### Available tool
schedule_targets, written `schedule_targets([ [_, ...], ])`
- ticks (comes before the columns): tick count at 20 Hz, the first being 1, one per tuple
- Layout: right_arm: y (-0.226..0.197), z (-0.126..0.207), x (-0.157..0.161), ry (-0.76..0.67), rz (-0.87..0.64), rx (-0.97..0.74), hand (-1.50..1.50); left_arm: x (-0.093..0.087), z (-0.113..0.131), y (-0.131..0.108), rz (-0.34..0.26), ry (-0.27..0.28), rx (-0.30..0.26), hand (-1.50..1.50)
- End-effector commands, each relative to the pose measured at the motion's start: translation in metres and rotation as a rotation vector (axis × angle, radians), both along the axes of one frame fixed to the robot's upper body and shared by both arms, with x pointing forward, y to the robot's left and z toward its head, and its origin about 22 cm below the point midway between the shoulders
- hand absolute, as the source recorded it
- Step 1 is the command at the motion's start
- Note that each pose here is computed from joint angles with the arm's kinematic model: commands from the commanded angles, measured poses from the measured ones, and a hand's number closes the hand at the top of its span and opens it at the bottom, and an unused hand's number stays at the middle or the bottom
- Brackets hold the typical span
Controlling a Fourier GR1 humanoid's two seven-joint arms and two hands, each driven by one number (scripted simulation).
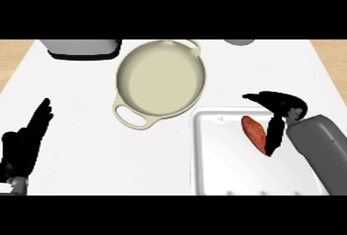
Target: Pick the sweet potato from the tray and place it in the pot
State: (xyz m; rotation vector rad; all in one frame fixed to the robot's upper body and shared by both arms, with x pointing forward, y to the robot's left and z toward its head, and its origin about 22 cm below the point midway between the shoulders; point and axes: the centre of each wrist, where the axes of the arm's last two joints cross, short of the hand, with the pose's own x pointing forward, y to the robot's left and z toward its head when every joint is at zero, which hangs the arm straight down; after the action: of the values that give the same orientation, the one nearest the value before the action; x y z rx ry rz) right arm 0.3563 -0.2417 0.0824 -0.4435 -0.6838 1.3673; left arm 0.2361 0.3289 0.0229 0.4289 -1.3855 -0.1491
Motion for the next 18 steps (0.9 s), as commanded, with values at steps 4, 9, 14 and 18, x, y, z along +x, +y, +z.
schedule_targets([
  [4, 0.02, -0.038, 0.002, 0.04, -0.007, -0.045, -1.5, -0.006, 0.002, 0.013, -0.005, -0.001, -0.005, 0.0],
  [9, -0.014, -0.034, 0.002, 0.032, -0.017, -0.057, -1.5, 0.003, -0.012, 0.017, -0.006, -0.004, 0.002, 0.0],
  [14, -0.002, -0.06, -0.003, 0.016, -0.023, -0.078, -1.5, -0.002, -0.002, -0.007, 0.015, -0.003, -0.001, 0.0],
  [18, -0.014, -0.063, 0.012, 0.055, -0.03, -0.059, -1.5, 0.006, -0.002, 0.008, 0.005, 0.008, 0.002, 0.0],
])
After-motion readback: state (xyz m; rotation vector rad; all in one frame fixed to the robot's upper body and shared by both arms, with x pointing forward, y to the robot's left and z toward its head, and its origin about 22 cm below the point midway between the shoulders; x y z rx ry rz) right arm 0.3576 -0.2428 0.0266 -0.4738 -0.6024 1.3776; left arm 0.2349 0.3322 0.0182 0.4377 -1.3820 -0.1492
